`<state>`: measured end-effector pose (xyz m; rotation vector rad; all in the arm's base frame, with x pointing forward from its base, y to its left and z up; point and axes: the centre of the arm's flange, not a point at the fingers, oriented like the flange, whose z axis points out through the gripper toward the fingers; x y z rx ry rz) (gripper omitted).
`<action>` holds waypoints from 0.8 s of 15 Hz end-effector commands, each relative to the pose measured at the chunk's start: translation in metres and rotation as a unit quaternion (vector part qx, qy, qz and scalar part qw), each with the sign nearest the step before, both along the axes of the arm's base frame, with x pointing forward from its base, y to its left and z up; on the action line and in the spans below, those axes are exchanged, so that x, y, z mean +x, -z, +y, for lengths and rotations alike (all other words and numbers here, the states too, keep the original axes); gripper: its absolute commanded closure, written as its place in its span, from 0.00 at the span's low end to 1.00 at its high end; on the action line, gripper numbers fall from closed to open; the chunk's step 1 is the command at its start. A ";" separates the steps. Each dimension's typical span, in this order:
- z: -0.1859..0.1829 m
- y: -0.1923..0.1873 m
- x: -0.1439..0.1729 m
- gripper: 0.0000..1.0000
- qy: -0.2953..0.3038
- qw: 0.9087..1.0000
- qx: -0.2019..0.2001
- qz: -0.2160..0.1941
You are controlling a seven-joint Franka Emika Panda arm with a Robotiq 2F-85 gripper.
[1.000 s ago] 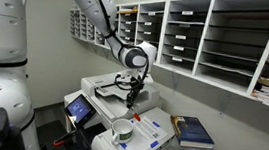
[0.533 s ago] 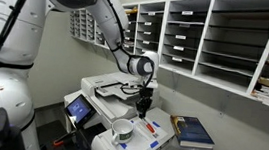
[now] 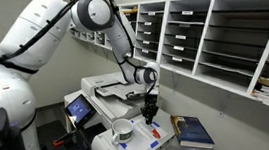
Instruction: Remove the marker from the white/green mug
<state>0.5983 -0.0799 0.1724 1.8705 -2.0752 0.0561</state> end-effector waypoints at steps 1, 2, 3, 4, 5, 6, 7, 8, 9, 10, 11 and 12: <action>0.012 0.016 0.016 0.94 0.022 0.999 -0.032 0.021; 0.017 0.022 0.016 0.94 0.024 0.999 -0.033 0.024; 0.020 0.026 0.015 0.94 0.023 0.999 -0.034 0.028; 0.022 0.029 0.014 0.94 0.024 0.998 -0.045 0.026; 0.023 0.030 0.012 0.80 0.022 0.998 -0.052 0.026; 0.025 0.027 0.011 0.52 0.025 0.998 -0.059 0.016; 0.028 0.022 0.009 0.50 0.014 0.998 -0.068 0.005; 0.032 0.013 0.007 0.44 0.002 0.997 -0.079 -0.010; 0.037 0.003 0.006 0.35 -0.013 0.996 -0.085 -0.026; 0.043 -0.008 0.005 0.29 -0.025 0.996 -0.081 -0.039; 0.050 -0.021 0.002 0.22 -0.038 0.995 -0.077 -0.050; 0.058 -0.037 -0.004 0.14 -0.065 0.994 -0.067 -0.054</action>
